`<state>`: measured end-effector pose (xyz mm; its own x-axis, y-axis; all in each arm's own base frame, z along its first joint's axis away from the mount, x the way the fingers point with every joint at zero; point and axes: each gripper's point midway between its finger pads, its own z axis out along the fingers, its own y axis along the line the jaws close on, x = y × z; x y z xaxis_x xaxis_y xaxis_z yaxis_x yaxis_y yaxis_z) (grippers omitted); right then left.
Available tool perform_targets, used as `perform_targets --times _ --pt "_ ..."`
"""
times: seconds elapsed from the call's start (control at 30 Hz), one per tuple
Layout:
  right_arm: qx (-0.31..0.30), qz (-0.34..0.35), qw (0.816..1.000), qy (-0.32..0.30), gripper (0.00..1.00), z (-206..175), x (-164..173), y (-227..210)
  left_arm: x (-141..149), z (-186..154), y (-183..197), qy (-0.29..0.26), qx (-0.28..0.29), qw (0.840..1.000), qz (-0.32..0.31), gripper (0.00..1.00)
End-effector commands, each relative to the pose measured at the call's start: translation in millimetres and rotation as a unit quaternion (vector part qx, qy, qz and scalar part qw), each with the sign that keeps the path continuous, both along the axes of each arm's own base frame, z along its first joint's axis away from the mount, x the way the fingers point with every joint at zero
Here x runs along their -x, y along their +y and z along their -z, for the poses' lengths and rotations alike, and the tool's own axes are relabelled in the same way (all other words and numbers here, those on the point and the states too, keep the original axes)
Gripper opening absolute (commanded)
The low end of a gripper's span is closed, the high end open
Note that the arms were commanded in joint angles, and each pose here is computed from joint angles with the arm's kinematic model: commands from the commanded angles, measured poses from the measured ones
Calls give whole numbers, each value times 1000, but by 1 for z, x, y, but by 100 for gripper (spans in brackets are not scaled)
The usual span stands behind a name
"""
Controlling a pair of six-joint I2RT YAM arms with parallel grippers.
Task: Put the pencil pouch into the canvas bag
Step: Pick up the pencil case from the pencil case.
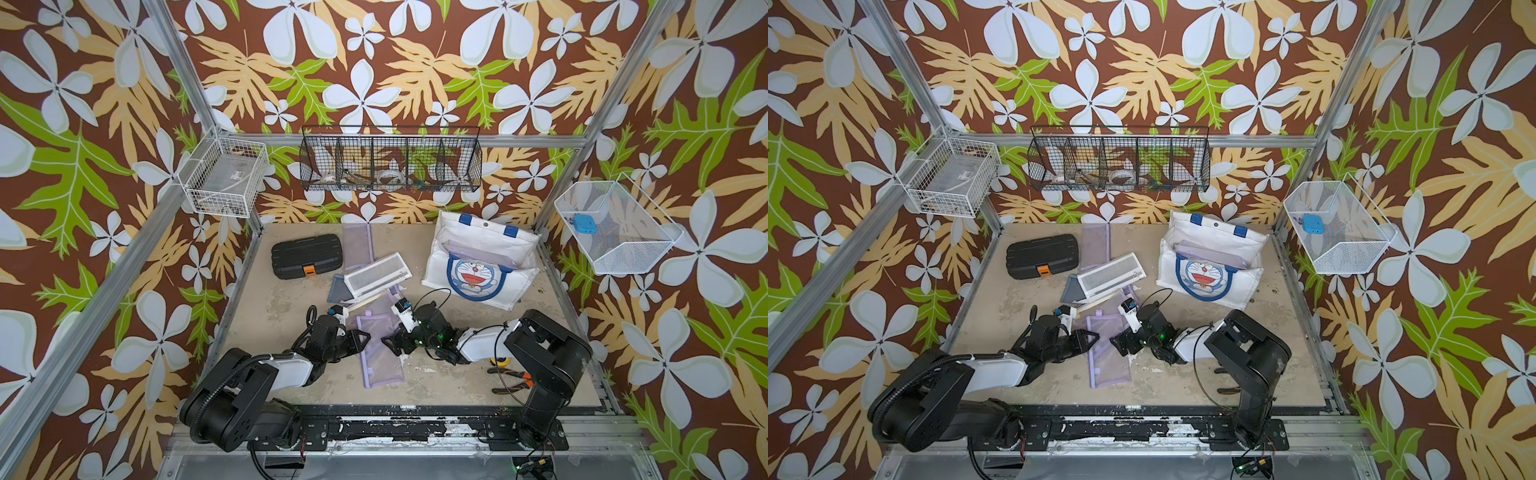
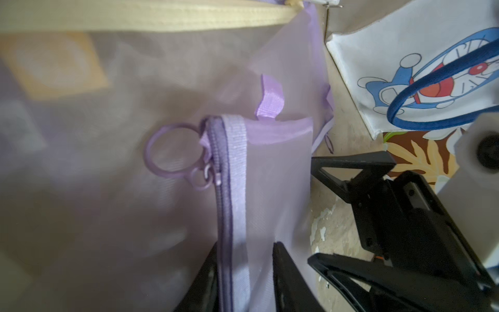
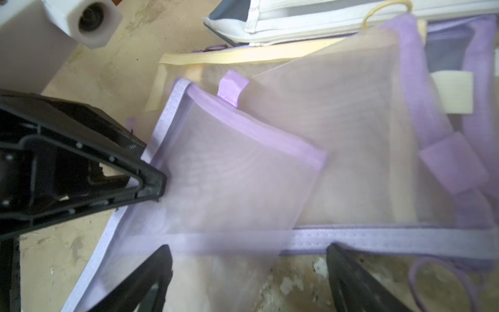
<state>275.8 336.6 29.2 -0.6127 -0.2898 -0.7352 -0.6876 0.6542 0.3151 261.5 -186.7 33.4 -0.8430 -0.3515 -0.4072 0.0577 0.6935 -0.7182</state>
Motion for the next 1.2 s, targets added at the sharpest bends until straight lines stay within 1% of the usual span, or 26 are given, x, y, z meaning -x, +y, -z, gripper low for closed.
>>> perform_targets --times 0.0,0.1,0.13,0.17,0.27,0.4,0.47,0.6,0.7,0.77,0.9,0.97,1.17 --pt "32 -3 998 53 88 25 18 -8 -2 -15 -12 -21 37 999 21 24" --pt "35 -3 998 48 88 21 18 -9 -2 -20 -10 -29 30 999 22 6" --pt "36 -4 998 44 88 19 19 -9 -2 -22 -9 -31 27 999 20 2" --pt "37 -6 998 42 88 16 20 -10 -2 -26 -7 -37 23 999 16 0" --pt "26 -13 999 31 90 -3 25 -13 -4 -44 -2 -57 15 998 9 0" --pt "-6 -24 1000 -8 93 -52 33 -18 -6 -85 5 -110 10 994 -2 0" --pt "-15 -27 999 -35 94 -79 34 -22 -4 -112 7 -149 20 989 -3 0" --pt "-31 -30 994 -96 96 -136 35 -31 6 -168 8 -231 46 972 12 0" --pt "-55 -36 989 -135 98 -177 40 -36 16 -207 5 -287 60 956 35 0" --pt "-72 -46 985 -153 99 -199 46 -38 25 -235 2 -329 75 940 54 0" --pt "-115 -78 975 -174 100 -234 62 -36 47 -280 -3 -401 116 904 90 0" --pt "-143 -100 967 -184 100 -251 72 -34 57 -297 -6 -428 136 887 109 0" --pt "-194 -154 949 -193 100 -282 96 -29 87 -329 -10 -488 180 839 158 0"
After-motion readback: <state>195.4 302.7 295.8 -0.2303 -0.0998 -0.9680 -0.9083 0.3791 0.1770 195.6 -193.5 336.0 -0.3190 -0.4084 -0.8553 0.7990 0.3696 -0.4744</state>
